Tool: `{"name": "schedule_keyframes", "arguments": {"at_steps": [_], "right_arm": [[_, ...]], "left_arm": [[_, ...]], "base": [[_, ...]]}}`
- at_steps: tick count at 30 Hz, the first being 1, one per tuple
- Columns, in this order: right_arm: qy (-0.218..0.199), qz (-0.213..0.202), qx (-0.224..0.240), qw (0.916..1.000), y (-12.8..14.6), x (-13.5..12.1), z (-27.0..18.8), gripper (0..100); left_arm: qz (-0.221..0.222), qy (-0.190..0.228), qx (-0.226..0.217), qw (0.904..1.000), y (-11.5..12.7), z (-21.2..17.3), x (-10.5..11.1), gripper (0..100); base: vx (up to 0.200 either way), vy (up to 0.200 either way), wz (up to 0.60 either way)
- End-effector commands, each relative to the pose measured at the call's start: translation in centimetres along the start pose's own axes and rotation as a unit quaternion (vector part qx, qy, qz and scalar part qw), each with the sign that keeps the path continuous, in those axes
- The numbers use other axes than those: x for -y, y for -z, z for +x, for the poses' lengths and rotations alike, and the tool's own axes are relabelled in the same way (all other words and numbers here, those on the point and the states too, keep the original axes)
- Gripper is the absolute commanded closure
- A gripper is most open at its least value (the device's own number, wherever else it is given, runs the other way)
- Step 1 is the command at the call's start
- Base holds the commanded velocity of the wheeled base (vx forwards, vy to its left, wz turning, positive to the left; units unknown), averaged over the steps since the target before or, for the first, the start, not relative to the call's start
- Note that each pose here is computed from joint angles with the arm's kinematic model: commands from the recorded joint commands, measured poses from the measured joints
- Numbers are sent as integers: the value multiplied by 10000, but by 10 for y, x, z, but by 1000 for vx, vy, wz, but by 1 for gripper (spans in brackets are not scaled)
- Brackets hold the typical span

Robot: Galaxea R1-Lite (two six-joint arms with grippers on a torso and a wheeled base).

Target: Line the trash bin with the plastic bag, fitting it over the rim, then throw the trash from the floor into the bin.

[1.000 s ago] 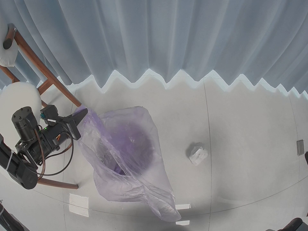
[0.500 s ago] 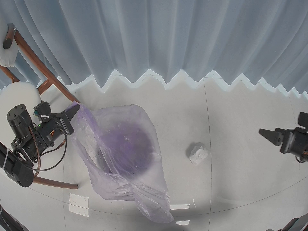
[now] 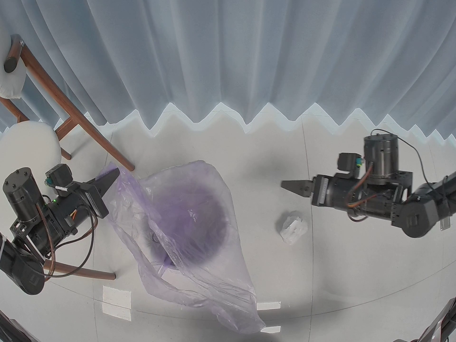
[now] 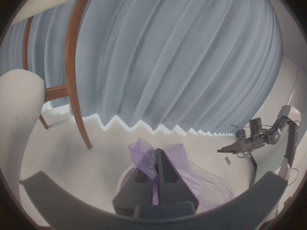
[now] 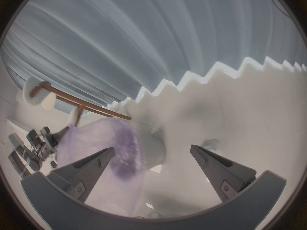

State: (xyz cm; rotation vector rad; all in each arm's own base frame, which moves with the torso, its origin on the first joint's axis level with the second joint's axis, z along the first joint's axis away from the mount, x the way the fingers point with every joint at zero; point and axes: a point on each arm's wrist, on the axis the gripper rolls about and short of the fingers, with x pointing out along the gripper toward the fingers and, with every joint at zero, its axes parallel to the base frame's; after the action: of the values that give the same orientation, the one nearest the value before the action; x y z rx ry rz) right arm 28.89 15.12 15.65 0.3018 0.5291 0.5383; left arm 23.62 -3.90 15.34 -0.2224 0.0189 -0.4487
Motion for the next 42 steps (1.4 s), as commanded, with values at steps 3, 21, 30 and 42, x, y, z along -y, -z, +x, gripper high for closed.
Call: {"name": "schedule_keyframes", "arguments": {"at_steps": [3,21,30,42], "right_arm": [[-929,301,190,9950,4,-50,74,100],[-1856,58,577,9809,30,-111,122,100],[-1767,81,743,9814,17,-102,120,100],[-1451,88,651,9872,19,-78,122,100]], "left_arm": [[-14,252,-87,9996,4,-11,15,100],[0,95,-119,9999,5,-9,8,100],[11,210,-99,9997,4,-4,12,100],[-111,850,-521,9950,24,5,43,100]], "base": [[0,0,0],[0,33,0],[178,200,0],[0,0,0]]}}
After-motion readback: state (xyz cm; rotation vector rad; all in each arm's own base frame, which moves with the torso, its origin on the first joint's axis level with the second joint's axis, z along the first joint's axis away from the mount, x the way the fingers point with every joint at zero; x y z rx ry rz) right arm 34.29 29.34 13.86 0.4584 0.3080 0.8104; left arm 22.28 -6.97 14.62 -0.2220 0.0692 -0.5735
